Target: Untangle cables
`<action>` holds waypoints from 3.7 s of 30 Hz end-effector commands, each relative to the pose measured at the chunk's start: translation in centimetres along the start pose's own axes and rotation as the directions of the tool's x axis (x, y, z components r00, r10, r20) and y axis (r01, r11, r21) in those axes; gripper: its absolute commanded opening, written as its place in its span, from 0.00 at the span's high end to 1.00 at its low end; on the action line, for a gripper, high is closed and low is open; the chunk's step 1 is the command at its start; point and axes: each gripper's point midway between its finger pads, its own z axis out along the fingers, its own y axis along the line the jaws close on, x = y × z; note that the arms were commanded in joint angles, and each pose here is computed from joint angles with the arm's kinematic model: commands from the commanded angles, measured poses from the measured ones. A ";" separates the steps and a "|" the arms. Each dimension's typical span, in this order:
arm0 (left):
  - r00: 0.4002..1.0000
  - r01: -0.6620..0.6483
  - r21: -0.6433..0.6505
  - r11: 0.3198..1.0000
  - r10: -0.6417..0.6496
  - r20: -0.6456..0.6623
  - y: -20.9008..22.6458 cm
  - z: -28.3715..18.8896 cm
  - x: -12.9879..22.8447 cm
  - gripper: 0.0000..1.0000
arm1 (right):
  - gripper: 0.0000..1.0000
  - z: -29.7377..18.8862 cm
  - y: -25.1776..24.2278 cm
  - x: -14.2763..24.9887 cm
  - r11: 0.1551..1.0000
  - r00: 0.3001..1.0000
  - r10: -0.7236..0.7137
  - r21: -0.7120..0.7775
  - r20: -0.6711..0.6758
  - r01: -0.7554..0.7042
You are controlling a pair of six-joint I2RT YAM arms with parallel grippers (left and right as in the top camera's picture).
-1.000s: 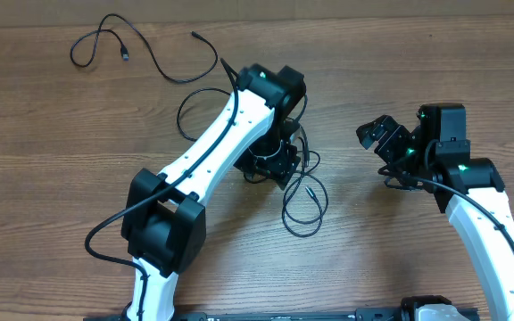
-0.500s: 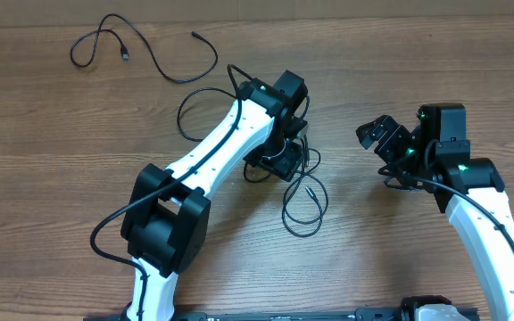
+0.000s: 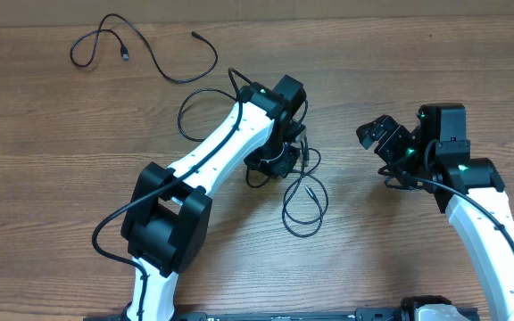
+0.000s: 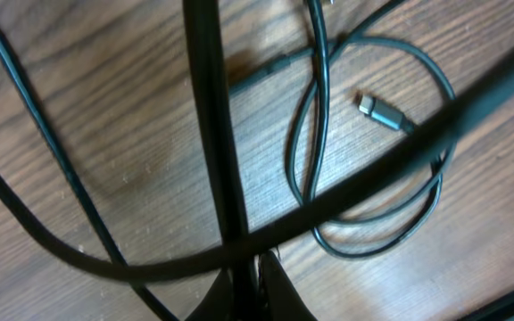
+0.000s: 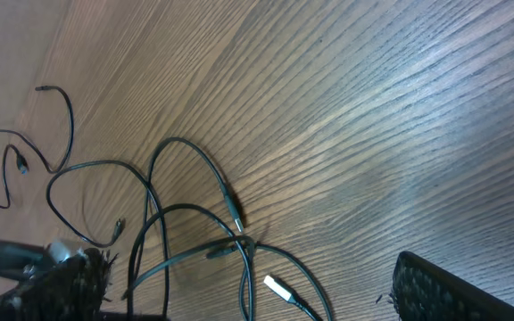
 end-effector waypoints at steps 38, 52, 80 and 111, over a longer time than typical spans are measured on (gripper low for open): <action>0.981 -0.112 0.510 0.853 0.015 0.191 -11.9 -19.7 0.3 0.96 | 0.00 -0.5 0.6 -0.7 1.000 1.000 -0.013 -0.018 0.025 0.013; 0.748 -0.238 0.486 0.841 -0.160 0.644 -8.7 -34.9 -2.2 0.96 | 0.00 -0.5 0.8 -0.5 1.000 1.000 -0.006 -0.027 0.018 0.007; 0.692 -0.146 0.895 0.422 -0.602 0.398 -10.0 -48.5 3.1 0.96 | 0.00 -0.5 0.8 -0.5 1.000 1.000 -0.006 -0.027 0.018 0.007; 0.514 -0.182 0.976 -0.117 -0.858 -0.007 -4.9 -60.4 2.2 0.96 | 0.00 -0.5 0.8 -0.5 1.000 1.000 -0.006 -0.027 0.018 0.007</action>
